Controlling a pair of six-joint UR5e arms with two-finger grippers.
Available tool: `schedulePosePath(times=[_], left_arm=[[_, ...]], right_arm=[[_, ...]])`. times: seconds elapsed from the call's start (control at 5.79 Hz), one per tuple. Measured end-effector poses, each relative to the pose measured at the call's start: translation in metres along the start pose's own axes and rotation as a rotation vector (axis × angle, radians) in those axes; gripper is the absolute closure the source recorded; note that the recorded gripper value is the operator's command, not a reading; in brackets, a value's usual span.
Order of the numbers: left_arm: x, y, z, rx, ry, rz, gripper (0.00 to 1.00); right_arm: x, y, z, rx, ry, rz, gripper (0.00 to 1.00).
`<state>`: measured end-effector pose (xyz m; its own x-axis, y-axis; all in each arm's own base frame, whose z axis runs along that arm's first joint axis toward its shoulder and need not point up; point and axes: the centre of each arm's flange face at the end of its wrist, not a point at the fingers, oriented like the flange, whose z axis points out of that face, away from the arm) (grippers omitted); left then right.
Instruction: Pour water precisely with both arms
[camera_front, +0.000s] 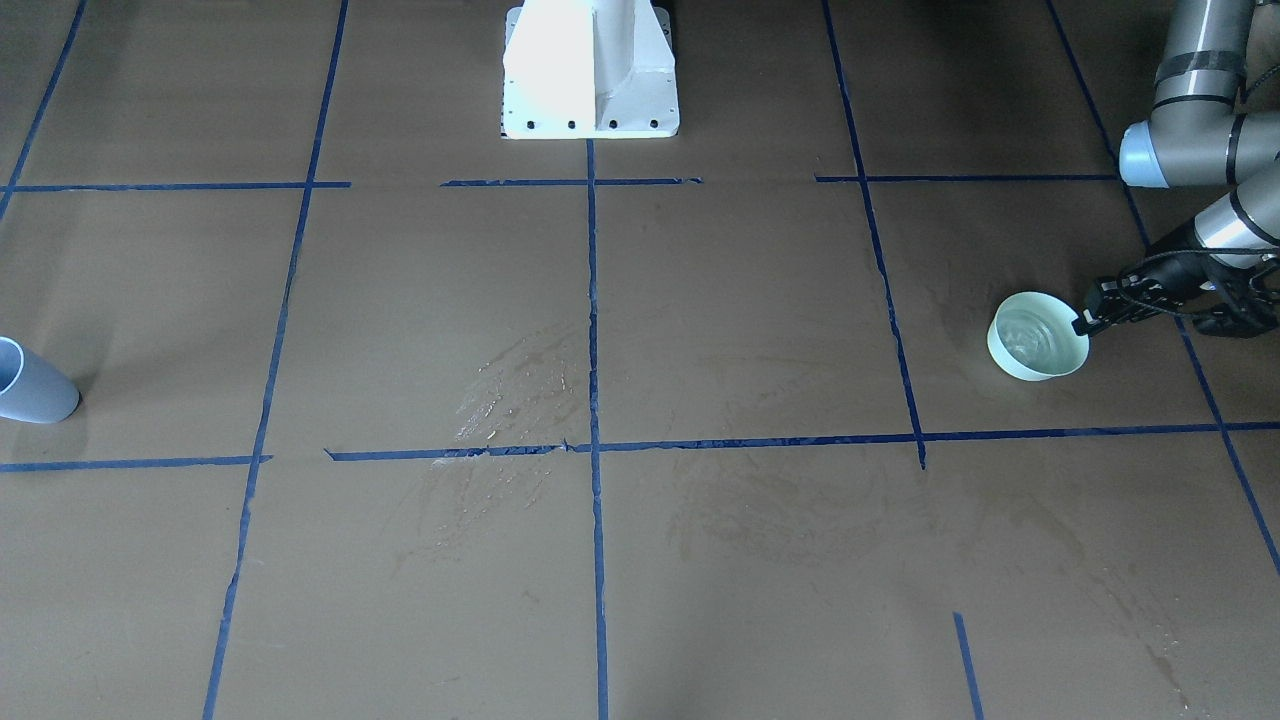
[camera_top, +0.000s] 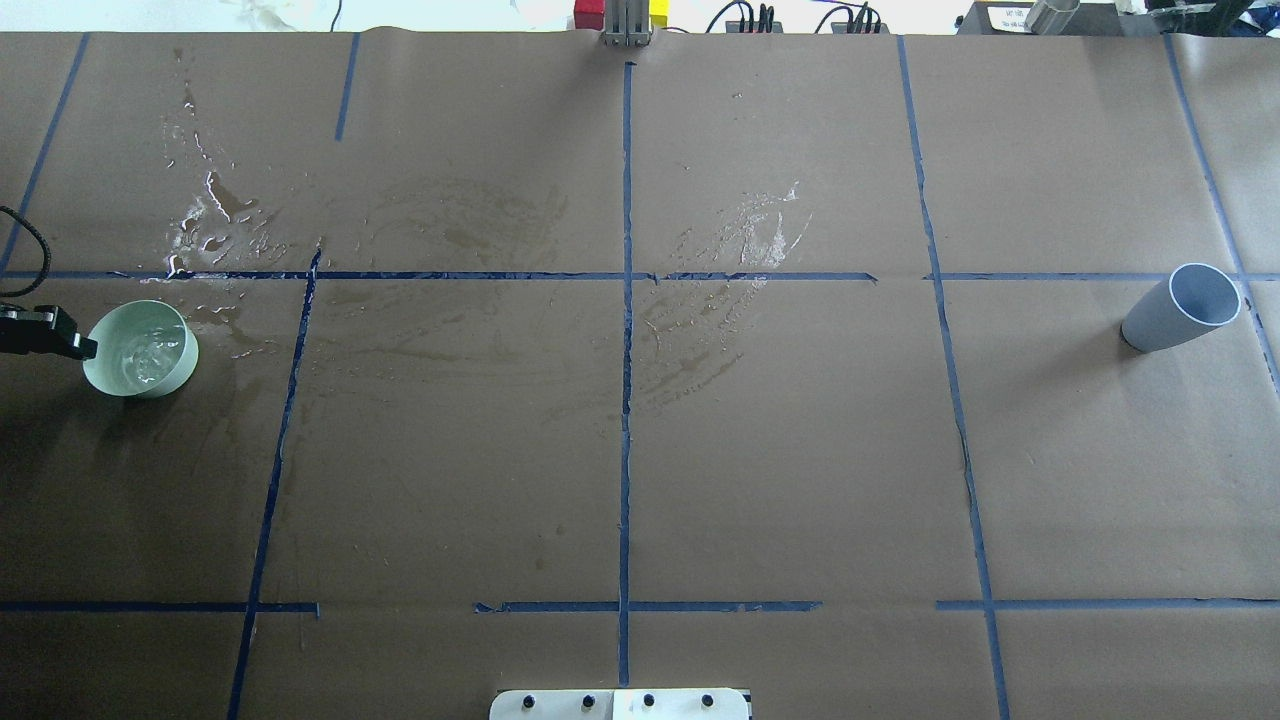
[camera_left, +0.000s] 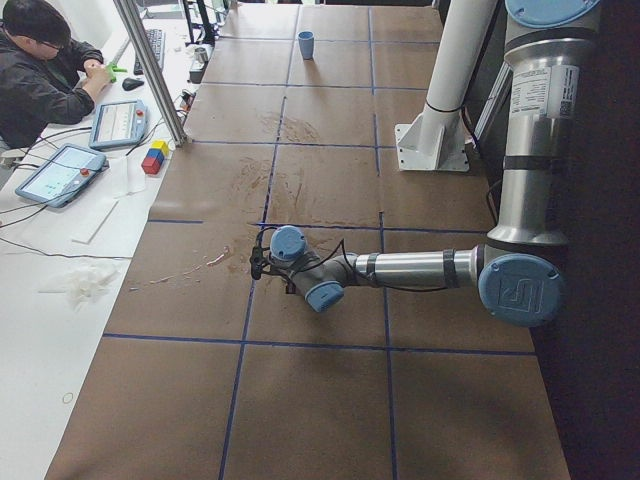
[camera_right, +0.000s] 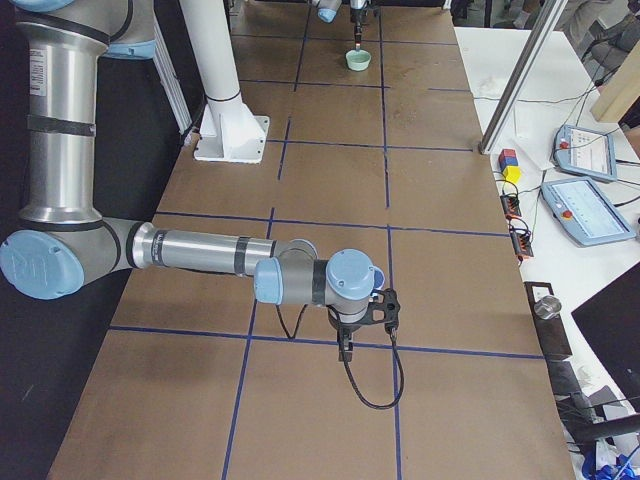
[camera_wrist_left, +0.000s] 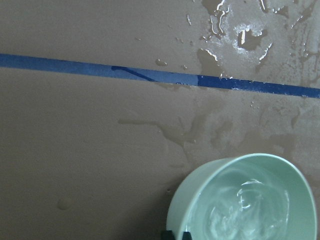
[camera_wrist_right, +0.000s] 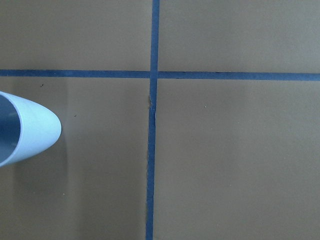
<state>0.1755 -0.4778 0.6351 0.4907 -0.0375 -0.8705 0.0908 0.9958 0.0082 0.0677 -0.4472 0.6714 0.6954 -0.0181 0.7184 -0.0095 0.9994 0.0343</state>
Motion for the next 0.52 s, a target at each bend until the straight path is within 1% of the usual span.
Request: schedulePosePath(times=[0.17, 0.52], left_arm=[[0.0004, 0.0001, -0.0001, 0.0, 0.0, 0.002, 0.0], [0.0046, -0.0009, -0.0031, 0.007, 0.006, 0.032, 0.0]], right_arm=[[-0.0004, -0.0002, -0.0004, 0.001, 0.0, -0.001, 0.0], [-0.0006, -0.0005, -0.0006, 0.001, 0.0, -0.001, 0.0]])
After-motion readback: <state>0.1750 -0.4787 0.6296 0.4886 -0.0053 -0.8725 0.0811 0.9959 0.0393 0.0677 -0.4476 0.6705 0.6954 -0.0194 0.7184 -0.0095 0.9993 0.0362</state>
